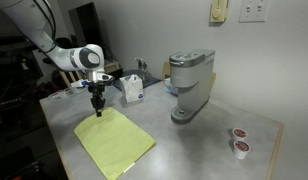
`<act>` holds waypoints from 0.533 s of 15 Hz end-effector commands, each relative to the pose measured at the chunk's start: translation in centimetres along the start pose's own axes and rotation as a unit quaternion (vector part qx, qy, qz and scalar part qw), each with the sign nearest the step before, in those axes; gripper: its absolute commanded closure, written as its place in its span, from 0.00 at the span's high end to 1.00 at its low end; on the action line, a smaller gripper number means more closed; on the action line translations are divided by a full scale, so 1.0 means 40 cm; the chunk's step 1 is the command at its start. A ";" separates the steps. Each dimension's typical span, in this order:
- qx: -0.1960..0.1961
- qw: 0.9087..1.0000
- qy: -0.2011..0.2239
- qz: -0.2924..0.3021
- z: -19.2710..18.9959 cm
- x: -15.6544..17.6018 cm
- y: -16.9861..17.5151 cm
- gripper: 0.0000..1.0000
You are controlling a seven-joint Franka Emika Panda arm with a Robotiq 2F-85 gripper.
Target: Fold the towel
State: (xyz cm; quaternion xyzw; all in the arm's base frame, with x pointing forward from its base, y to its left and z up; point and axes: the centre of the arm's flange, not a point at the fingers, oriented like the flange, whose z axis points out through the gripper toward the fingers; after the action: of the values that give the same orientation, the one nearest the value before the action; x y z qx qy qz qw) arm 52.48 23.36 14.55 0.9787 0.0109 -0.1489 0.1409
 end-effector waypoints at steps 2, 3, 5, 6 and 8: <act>-0.014 1.000 0.000 0.005 -0.021 -0.027 0.059 0.01; -0.015 1.000 0.000 0.005 -0.025 -0.029 0.067 0.01; -0.016 1.000 -0.002 0.005 -0.037 -0.035 0.081 0.01; -0.017 1.000 -0.002 0.005 -0.042 -0.036 0.085 0.01; -0.020 1.000 0.000 0.007 -0.054 -0.040 0.095 0.01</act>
State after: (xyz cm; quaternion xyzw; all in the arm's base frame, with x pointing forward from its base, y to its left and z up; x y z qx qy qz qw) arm 52.77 21.71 16.45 0.9775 0.0028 -0.1470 0.1515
